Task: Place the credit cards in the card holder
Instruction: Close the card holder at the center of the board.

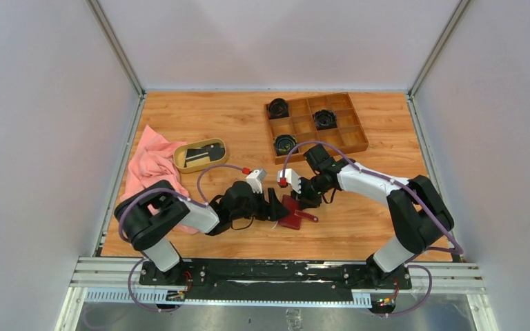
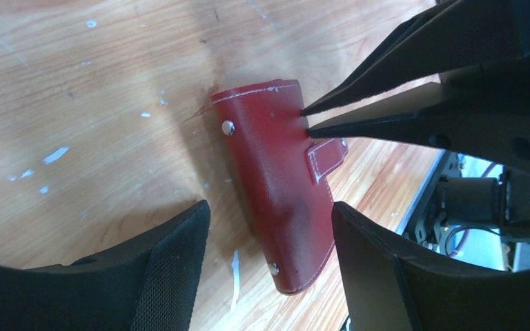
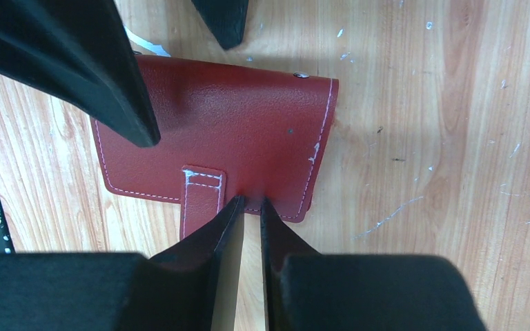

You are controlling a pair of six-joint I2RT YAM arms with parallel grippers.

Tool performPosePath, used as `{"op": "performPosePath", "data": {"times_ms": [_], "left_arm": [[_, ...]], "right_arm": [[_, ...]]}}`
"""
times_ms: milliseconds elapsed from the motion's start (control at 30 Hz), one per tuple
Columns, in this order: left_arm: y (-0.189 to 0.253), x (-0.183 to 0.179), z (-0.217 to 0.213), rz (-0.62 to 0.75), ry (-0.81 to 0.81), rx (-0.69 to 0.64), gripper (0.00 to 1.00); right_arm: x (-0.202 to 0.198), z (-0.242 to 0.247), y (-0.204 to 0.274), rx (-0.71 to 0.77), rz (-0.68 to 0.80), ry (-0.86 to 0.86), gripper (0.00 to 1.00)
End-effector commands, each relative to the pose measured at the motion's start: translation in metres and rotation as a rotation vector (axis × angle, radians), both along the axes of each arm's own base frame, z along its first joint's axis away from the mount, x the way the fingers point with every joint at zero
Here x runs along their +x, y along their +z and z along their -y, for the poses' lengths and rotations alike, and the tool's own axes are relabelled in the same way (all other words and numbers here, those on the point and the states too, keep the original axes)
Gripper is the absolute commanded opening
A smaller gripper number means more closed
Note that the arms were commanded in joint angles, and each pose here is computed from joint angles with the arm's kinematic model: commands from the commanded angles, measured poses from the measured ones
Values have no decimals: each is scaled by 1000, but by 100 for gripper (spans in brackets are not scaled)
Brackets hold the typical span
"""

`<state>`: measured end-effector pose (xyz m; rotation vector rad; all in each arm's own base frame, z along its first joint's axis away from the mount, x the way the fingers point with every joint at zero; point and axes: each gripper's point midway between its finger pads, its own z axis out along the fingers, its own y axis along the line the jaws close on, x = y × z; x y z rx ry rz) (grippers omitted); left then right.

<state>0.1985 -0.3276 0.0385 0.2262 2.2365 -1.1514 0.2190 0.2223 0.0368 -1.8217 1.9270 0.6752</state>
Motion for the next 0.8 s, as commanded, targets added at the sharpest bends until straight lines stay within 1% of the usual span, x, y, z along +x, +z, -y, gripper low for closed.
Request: {"op": "performPosePath", "data": {"times_ms": [0,67,167,367,567,667,767], "left_arm": [[-13,-12,7,-108,-24,-96,70],[-17,-14,10,-136,-27,-120,67],[-25,-15,11,-168,-25,-118,65],[-35,-16,13,-200,-23,-114,59],[-41,-18,19,-240,-28,-157,52],[-43,-18,20,-250,-27,-169,50],[-46,-18,19,-251,-24,-158,43]], "right_arm": [[-10,12,-15,-80,-39,16,18],[-10,12,-16,-84,-39,17,18],[-11,12,-16,-86,-40,17,18],[-11,12,-16,-87,-41,19,18],[-11,13,-17,-87,-46,20,18],[-13,13,-18,-93,-53,24,18],[-13,14,-19,-95,-56,25,18]]}}
